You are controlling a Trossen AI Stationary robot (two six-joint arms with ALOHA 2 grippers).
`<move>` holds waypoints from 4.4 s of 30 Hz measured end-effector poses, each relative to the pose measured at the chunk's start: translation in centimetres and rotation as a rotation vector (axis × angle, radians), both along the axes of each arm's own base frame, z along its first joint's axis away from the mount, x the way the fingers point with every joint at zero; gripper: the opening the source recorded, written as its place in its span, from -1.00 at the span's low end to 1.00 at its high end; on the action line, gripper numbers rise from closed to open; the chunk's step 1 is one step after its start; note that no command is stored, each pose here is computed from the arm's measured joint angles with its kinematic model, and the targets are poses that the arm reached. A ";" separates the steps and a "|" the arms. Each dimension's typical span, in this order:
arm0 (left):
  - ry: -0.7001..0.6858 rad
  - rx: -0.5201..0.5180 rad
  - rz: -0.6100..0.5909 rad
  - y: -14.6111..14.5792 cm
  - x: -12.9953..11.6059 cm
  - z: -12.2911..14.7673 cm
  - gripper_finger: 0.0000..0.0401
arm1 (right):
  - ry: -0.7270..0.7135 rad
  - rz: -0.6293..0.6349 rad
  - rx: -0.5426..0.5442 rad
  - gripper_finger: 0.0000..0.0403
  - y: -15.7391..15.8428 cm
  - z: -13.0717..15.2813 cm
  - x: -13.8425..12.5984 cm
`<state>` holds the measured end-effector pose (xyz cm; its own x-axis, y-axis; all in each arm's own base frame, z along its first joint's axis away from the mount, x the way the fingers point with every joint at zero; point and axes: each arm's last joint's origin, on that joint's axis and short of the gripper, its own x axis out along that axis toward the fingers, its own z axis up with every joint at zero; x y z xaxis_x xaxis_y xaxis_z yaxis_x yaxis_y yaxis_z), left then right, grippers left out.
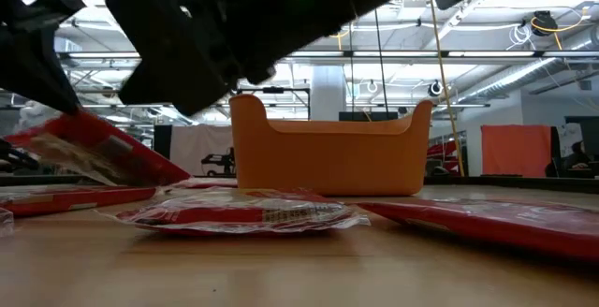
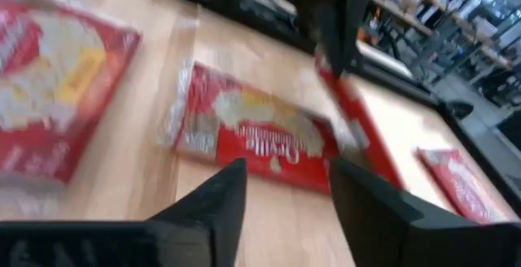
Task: Sort popcorn bags into baskets
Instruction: Put the red popcorn bag into the orange bin
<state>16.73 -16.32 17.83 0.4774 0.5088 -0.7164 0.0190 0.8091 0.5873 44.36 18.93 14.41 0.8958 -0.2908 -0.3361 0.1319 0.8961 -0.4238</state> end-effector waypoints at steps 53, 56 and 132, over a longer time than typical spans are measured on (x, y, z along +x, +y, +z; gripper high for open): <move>-0.293 -0.237 -0.171 -3.9 2.4 0.8 -0.67 | 0.134 0.203 -0.175 -0.83 -5.6 -2.3 2.6; -0.319 -0.280 -0.123 -3.9 2.4 0.9 -0.43 | 0.131 0.207 -0.172 -0.83 -5.2 -2.2 2.5; -0.715 -0.308 0.163 -0.1 -2.7 2.5 -0.35 | 0.543 -0.419 -0.031 -0.82 -17.4 7.7 -8.5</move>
